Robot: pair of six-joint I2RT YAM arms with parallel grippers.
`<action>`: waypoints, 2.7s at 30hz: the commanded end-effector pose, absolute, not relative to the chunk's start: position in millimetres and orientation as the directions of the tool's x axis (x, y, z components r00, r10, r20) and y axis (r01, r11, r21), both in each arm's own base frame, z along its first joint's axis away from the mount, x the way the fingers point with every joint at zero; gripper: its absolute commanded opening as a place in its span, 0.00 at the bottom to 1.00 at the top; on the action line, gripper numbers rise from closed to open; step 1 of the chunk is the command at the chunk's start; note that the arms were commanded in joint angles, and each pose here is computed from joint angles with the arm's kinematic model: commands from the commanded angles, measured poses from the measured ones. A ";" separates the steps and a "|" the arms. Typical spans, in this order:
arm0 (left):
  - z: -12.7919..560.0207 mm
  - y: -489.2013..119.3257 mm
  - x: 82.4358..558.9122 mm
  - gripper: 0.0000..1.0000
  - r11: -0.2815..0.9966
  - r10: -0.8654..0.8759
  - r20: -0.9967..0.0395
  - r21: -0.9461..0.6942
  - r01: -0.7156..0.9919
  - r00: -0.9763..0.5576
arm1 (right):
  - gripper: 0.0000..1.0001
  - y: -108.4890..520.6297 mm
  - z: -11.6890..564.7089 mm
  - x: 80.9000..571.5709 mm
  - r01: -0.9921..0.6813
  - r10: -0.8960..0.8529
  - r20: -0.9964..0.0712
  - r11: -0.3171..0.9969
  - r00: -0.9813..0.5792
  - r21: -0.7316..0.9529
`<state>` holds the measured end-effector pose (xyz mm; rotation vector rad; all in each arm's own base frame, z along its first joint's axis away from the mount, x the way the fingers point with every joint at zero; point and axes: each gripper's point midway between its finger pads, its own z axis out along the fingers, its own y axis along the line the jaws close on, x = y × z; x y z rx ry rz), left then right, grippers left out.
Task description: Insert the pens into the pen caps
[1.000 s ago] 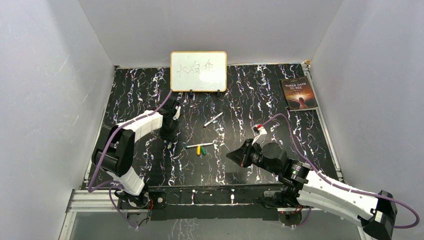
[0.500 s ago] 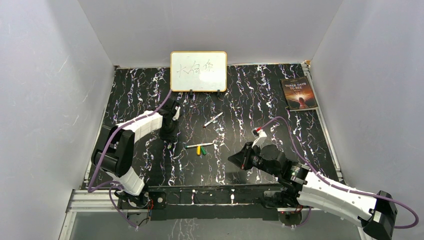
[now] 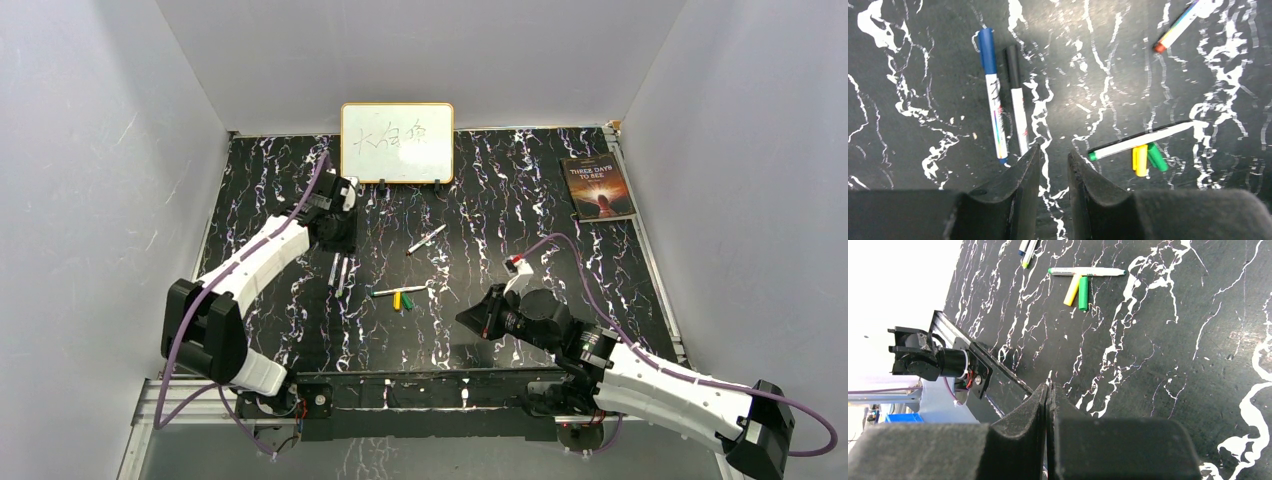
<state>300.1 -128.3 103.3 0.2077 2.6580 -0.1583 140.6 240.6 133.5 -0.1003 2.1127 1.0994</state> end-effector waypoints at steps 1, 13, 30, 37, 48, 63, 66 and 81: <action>127.0 -162.9 291.8 0.25 0.959 0.128 -0.505 -0.158 0.237 -0.853 | 0.00 242.6 144.0 149.7 -0.393 0.288 -0.668 0.627 -0.686 0.673; 111.1 -282.4 323.5 0.72 0.753 0.464 -0.705 -0.004 0.658 -0.536 | 0.00 243.0 160.1 154.5 -0.384 0.319 -0.669 0.622 -0.672 0.682; 33.0 -296.2 394.1 0.65 0.702 0.618 -0.569 0.088 0.707 -0.543 | 0.00 208.6 133.9 146.2 -0.312 0.314 -0.668 0.699 -0.675 0.643; 26.7 -292.7 375.9 0.46 0.664 0.634 -0.549 0.027 0.747 -0.544 | 0.00 214.5 132.0 147.7 -0.320 0.304 -0.667 0.697 -0.680 0.642; 2.8 -291.1 351.8 0.11 0.629 0.664 -0.464 -0.077 0.773 -0.586 | 0.00 211.5 135.0 148.0 -0.318 0.297 -0.674 0.708 -0.676 0.631; 71.1 -309.2 337.5 0.00 0.658 0.444 -0.682 -0.192 0.728 -0.582 | 0.00 224.3 176.1 161.2 -0.347 0.371 -0.688 0.657 -0.624 0.669; 103.3 -314.6 325.5 0.00 0.653 0.319 -0.756 -0.261 0.711 -0.572 | 0.00 237.8 189.0 172.5 -0.361 0.379 -0.699 0.652 -0.606 0.667; 184.3 -320.0 275.3 0.00 0.584 0.045 -0.868 -0.379 0.718 -0.495 | 0.40 270.1 261.8 235.9 -0.348 0.474 -0.741 0.672 -0.476 0.654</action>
